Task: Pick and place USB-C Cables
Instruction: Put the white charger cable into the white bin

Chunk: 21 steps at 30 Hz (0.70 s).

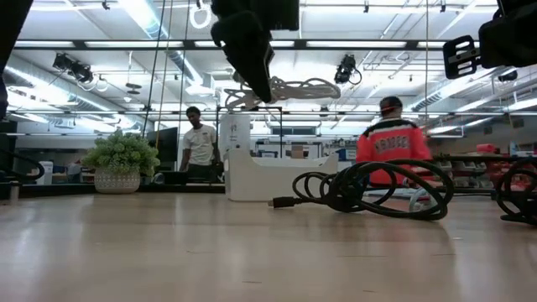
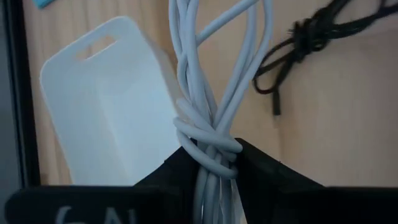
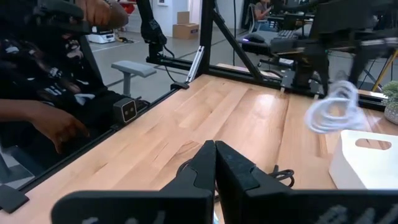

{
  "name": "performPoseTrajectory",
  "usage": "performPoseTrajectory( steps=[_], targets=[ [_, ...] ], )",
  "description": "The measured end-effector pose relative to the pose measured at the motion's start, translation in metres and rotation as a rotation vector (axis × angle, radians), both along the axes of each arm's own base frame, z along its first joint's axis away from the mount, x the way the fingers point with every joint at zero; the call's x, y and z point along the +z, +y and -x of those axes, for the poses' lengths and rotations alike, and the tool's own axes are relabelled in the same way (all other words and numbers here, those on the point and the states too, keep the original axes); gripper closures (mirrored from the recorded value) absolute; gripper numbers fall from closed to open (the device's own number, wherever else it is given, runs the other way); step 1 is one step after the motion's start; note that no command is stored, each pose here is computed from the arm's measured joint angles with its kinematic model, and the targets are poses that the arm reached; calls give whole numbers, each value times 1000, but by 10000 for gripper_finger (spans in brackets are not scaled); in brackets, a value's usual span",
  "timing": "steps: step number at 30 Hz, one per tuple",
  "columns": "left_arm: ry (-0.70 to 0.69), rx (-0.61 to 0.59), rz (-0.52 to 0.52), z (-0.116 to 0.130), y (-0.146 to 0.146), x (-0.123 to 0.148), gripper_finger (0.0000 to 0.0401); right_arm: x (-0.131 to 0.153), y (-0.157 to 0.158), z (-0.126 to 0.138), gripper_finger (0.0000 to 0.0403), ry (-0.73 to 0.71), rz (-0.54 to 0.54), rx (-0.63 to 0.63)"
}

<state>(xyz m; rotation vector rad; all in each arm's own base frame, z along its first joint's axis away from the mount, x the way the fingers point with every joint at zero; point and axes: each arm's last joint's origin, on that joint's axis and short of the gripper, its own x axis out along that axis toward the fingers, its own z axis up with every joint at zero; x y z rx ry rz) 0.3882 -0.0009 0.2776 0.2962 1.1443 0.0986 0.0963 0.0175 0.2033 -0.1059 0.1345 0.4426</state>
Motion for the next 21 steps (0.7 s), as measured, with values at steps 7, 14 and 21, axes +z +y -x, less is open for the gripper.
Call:
performPoseTrajectory(
  steps=[7,14,21],
  targets=[
    [-34,76,80,-1,40,0,303,0,0,0,387,-3,0,0],
    [-125,196,180,-2,81,2,303,0,0,0,387,-3,0,0],
    [-185,306,201,1,108,2,303,0,0,0,387,-3,0,0]
  ],
)
